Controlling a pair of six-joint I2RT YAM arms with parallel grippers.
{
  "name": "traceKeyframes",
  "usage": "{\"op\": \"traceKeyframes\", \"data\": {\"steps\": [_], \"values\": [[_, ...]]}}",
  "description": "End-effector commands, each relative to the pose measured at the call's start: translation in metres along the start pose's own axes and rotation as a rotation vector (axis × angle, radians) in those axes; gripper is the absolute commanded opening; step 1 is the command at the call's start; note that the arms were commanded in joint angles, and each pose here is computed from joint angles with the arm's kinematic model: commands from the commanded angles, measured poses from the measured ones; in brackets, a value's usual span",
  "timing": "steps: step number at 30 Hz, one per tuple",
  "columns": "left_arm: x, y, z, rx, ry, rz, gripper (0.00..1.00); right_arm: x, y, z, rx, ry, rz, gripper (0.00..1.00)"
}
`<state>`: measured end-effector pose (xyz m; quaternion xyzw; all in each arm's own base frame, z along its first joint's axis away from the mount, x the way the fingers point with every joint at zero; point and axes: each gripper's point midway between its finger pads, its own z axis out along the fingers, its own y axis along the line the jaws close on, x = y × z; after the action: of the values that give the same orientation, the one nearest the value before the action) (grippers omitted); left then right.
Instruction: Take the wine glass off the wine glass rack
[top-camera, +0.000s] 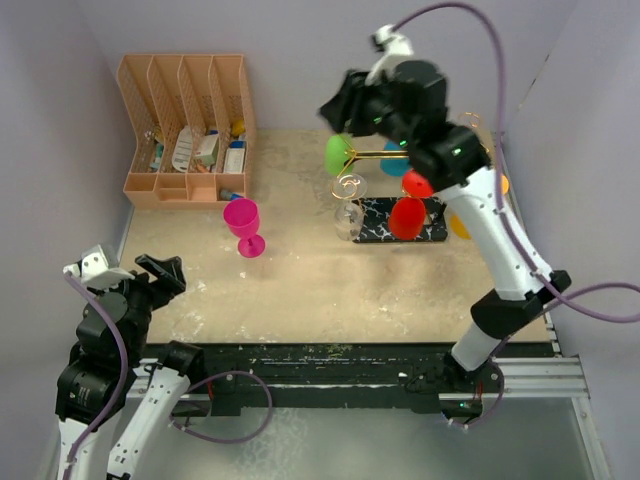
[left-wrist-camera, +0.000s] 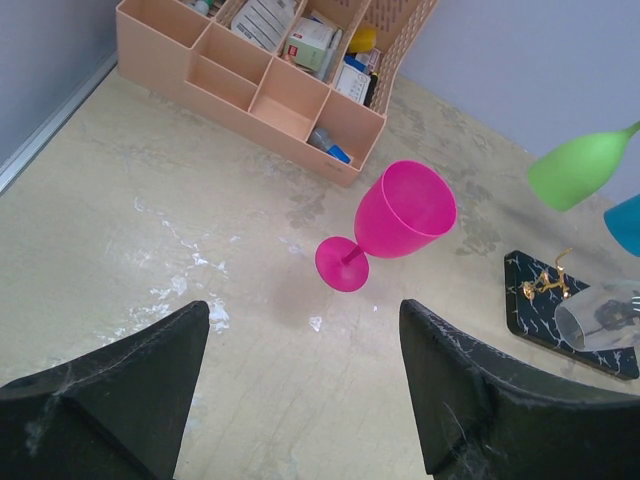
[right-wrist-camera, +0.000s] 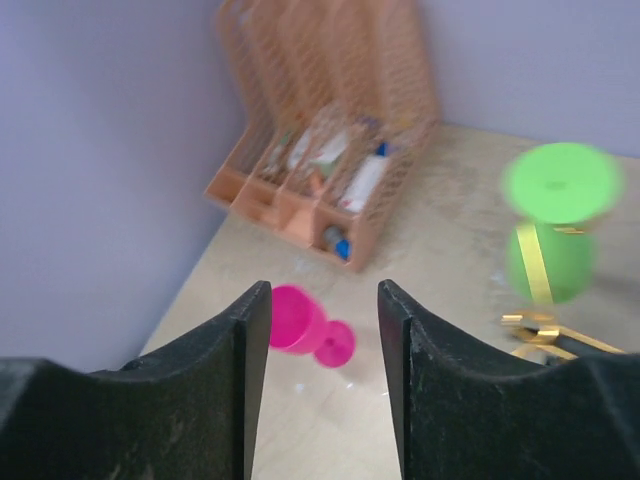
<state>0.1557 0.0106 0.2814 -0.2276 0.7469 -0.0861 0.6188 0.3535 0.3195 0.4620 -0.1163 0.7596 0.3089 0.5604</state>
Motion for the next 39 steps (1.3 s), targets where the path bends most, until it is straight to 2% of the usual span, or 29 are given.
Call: {"op": "traceKeyframes", "data": {"steps": [1,8,13,19,29,35,39], "values": [[-0.008,0.0,0.0,-0.001,-0.036,-0.015,0.8,-0.04,-0.069,-0.029,0.045,-0.064,0.163,0.48],[-0.007,-0.001,0.001,-0.003,-0.032,-0.014,0.79,-0.064,-0.182,-0.115,0.339,-0.235,0.304,0.48],[-0.006,-0.001,0.002,-0.006,-0.028,-0.012,0.79,-0.045,-0.222,-0.175,0.507,-0.321,0.395,0.5],[-0.006,0.0,0.001,-0.006,-0.029,-0.014,0.79,-0.013,-0.236,-0.223,0.7,-0.343,0.442,0.53],[-0.007,-0.001,0.0,0.002,-0.034,-0.018,0.78,0.04,-0.231,-0.235,0.708,-0.275,0.552,0.53],[-0.006,-0.001,0.001,0.0,-0.03,-0.014,0.78,0.032,-0.223,-0.239,0.674,-0.304,0.517,0.53],[-0.005,-0.002,0.003,0.0,-0.024,-0.01,0.78,-0.01,-0.222,-0.236,0.658,-0.346,0.402,0.52]]}}
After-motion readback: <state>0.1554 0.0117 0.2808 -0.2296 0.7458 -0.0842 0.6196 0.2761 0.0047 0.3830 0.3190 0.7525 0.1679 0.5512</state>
